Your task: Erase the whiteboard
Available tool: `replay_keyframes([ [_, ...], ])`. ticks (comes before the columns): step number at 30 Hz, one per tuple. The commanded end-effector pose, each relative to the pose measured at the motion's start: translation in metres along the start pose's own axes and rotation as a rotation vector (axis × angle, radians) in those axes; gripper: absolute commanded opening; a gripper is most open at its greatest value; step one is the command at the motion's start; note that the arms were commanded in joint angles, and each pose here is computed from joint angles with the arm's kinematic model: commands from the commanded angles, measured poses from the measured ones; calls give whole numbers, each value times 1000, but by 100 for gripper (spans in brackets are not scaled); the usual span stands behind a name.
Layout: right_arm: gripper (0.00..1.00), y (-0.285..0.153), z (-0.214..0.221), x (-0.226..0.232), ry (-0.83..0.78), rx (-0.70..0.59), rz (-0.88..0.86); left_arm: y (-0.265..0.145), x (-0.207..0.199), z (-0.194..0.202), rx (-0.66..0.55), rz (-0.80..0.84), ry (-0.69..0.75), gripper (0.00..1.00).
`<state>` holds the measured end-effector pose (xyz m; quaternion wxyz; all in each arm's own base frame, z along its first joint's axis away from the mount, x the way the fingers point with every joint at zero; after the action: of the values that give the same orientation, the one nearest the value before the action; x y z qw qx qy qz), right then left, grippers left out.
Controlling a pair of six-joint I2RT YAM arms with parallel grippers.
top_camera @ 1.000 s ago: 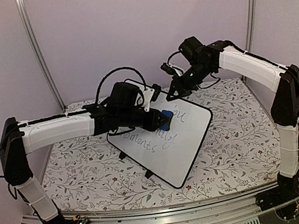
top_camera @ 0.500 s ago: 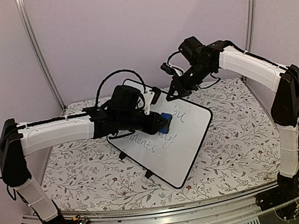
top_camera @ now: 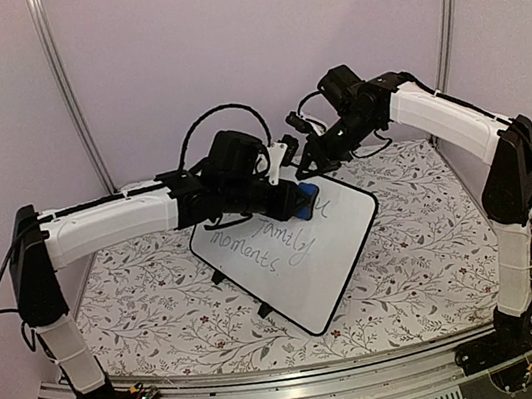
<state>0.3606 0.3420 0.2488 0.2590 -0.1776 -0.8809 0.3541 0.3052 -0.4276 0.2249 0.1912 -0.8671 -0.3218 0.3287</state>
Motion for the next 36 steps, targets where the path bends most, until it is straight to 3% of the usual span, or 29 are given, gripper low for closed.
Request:
replay_keyframes([
  [1,0,9,9,33,-114,49,-48,20,3,1,10,-44,25,0],
  [10,0,7,9,34,-117,44,-46,19,18,2,28,-114,-40,0],
  [25,0,12,11,32,-110,56,-51,9,32,102,181,-92,-141,0],
  [36,0,12,10,31,-112,54,-46,10,20,82,118,-75,-94,0],
])
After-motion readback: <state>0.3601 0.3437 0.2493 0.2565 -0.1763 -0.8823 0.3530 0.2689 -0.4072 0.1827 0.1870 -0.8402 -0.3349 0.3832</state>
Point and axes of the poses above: each gripper's point midway between its finger pads, its own y axis out along the fingers, its own x axis along the line the jaws close on, z = x × y, the point moved 2 cm from there along -y, back along the fingers, and after that the axes turned 14 degrees about -y, right-handed, at the moved point
